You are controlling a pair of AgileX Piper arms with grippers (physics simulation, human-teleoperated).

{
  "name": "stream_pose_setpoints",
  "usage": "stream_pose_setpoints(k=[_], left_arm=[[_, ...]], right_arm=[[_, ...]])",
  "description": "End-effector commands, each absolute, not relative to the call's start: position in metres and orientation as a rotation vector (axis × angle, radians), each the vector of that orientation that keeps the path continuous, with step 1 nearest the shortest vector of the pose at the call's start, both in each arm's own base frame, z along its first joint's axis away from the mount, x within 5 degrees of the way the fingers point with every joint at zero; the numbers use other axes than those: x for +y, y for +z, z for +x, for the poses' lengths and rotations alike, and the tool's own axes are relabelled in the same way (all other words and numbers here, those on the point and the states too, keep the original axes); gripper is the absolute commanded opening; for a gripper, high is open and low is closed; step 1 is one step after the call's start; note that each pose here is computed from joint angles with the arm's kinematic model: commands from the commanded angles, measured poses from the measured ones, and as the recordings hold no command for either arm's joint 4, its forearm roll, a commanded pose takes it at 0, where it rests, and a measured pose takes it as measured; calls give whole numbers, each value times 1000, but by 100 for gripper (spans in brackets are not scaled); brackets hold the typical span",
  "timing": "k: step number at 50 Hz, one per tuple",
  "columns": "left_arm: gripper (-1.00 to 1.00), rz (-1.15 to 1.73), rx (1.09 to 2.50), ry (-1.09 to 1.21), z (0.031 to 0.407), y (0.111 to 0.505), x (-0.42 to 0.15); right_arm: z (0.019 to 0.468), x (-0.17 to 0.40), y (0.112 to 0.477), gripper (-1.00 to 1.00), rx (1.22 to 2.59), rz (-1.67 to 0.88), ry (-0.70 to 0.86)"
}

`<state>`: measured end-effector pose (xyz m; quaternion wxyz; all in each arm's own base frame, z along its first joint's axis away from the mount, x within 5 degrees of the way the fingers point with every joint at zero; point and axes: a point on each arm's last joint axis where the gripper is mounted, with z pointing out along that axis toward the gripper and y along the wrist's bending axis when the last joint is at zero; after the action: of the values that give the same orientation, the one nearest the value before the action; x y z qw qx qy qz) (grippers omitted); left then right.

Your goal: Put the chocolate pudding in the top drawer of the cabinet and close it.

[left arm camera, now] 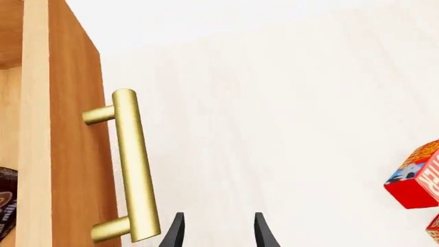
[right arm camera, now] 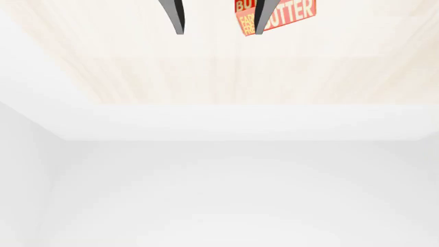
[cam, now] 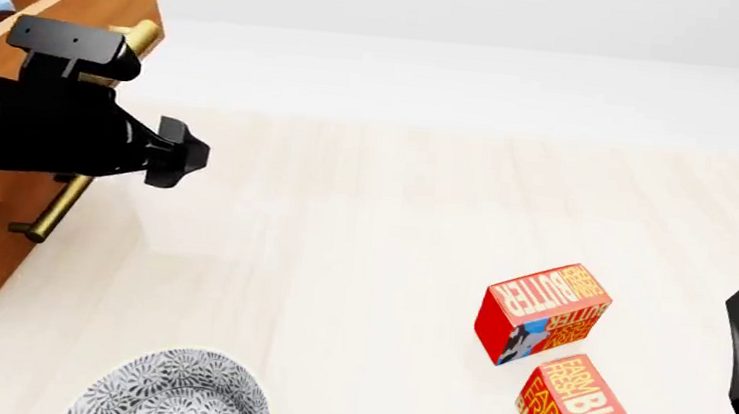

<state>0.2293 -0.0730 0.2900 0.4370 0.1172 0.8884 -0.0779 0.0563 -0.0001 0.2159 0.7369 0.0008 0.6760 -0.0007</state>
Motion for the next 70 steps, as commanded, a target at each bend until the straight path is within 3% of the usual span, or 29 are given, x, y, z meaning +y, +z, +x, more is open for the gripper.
stream_pose_setpoints(k=[1,40,70], left_arm=[[100,175,2193,-151,234,295,-51],[100,4,2245,-110,256,265,-27],[100,-133,2228,63,261,259,31]], right_arm=[[57,0,215,100,1486,3,0],[56,0,215,100,1485,2,0],[56,0,215,100,1485,2,0]])
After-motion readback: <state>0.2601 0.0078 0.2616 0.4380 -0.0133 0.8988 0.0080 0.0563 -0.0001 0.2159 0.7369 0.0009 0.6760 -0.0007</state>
